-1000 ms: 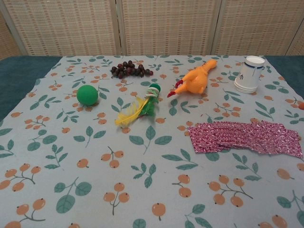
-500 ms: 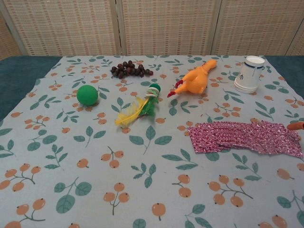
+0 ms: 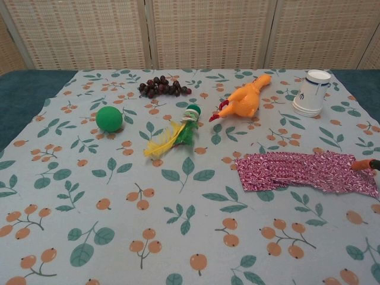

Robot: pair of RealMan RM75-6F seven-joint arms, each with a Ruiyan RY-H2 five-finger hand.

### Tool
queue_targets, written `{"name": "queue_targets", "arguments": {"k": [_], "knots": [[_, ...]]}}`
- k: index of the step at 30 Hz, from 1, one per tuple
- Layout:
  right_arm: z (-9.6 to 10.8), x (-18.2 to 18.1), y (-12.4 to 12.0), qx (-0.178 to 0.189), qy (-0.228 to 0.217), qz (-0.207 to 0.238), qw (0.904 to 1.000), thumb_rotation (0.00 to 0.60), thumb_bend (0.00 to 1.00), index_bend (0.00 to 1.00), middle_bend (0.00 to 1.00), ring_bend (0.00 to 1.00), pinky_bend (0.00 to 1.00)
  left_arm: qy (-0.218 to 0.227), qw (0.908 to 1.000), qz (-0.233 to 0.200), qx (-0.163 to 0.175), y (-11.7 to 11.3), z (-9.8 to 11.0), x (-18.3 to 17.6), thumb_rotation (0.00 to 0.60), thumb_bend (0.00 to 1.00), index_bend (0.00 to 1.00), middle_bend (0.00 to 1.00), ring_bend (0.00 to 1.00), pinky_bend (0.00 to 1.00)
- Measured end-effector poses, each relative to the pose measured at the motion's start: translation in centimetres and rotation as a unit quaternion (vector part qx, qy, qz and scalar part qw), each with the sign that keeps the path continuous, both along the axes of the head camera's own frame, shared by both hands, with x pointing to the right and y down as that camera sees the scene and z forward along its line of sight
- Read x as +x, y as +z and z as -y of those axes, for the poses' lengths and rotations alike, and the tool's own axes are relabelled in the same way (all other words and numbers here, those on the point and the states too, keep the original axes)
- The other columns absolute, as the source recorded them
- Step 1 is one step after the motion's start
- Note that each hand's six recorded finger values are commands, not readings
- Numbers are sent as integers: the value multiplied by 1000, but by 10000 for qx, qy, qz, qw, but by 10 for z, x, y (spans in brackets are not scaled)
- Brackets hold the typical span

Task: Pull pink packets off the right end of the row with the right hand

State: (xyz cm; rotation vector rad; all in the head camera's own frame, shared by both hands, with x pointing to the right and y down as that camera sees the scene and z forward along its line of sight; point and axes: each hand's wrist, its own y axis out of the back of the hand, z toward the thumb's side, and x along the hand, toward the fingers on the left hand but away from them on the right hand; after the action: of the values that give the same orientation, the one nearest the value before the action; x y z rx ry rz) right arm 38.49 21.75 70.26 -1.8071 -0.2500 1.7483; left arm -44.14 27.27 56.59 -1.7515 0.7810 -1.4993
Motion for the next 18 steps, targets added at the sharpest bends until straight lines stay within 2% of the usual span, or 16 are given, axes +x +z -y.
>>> {"name": "queue_targets", "arguments": {"k": [8, 18], "knots": [[-2, 2, 3, -77, -36, -93, 9999, 600, 901, 77, 753, 861, 823, 4, 10000, -10, 0, 0, 0, 0, 600, 594, 243, 261, 237, 436], [-3, 13, -2, -93, -18, -282, 9996, 600, 901, 207, 753, 861, 823, -1, 10000, -14, 17, -1, 0, 1, 600, 594, 243, 262, 237, 436]]}}
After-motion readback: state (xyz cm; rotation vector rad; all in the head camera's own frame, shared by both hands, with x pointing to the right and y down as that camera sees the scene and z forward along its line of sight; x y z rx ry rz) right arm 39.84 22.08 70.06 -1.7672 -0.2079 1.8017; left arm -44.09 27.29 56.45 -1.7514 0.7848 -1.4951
